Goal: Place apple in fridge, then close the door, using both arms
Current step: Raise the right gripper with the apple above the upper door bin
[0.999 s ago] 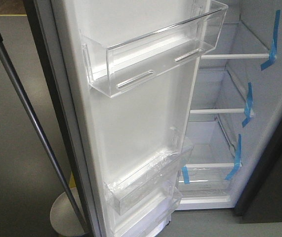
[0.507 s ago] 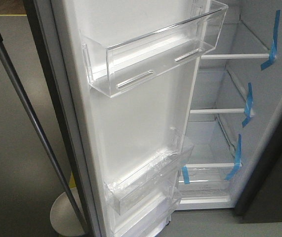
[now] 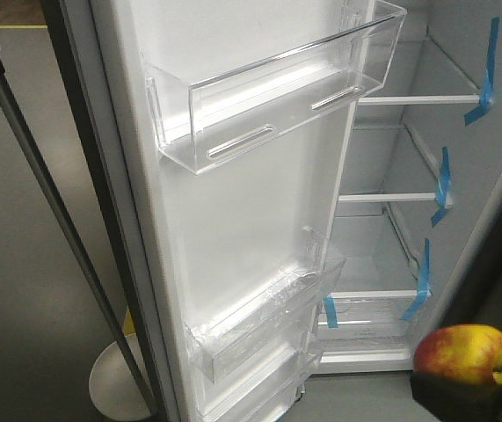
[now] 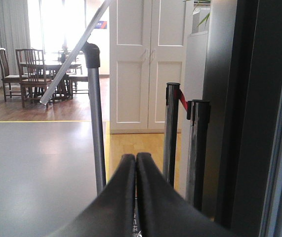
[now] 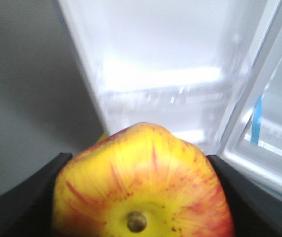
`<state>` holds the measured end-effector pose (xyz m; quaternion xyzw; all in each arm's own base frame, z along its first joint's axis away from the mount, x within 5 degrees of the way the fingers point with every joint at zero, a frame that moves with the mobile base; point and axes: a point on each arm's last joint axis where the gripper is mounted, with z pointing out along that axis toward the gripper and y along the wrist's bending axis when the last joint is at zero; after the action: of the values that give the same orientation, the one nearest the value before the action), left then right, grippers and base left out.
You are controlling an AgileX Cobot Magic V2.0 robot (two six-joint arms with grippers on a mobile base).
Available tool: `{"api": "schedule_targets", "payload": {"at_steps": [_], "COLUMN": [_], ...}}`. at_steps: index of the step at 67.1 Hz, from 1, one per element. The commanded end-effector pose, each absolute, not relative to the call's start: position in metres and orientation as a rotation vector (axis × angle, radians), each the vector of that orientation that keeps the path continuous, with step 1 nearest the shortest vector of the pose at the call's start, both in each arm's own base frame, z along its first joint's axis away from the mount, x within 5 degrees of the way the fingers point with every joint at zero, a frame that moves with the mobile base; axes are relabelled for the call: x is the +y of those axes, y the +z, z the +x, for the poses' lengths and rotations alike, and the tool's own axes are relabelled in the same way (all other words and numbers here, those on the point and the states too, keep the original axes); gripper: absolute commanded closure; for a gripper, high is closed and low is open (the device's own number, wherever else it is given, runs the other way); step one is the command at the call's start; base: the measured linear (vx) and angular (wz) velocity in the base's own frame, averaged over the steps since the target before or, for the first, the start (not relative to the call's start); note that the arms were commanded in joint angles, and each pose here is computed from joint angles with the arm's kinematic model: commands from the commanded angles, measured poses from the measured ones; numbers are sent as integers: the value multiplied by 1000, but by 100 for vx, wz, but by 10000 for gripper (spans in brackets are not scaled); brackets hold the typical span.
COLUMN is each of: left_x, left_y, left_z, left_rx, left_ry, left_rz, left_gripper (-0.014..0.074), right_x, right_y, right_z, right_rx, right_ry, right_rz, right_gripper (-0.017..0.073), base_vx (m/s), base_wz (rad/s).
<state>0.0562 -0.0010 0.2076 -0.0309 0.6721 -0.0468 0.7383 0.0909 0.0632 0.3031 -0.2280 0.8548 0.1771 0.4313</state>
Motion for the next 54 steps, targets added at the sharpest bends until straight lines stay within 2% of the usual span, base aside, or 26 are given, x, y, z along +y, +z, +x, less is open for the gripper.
{"api": "schedule_targets", "payload": {"at_steps": [1, 15, 25, 39, 54], "left_x": [-1, -1, -1, -1, -1], "left_y": [221, 221, 221, 221, 221], "left_z": [53, 53, 53, 53, 53], "left_rx": [1369, 1369, 1369, 1369, 1369], "left_ry": [-116, -116, -116, -116, -116], "left_rz": [-73, -73, -73, -73, -73], "left_gripper": [600, 600, 600, 600, 600], "right_x": [68, 66, 65, 83, 105], "right_y": [332, 381, 418, 470, 499], "right_z": [107, 148, 183, 219, 257], "right_rx": [1949, 1895, 1861, 1765, 1685], "right_ry": [443, 295, 273, 295, 364], "right_rz": [-482, -373, -284, -374, -449], "right_gripper": [370, 364, 354, 349, 337], "base_vx": [0, 0, 0, 0, 0], "base_wz": [0, 0, 0, 0, 0]}}
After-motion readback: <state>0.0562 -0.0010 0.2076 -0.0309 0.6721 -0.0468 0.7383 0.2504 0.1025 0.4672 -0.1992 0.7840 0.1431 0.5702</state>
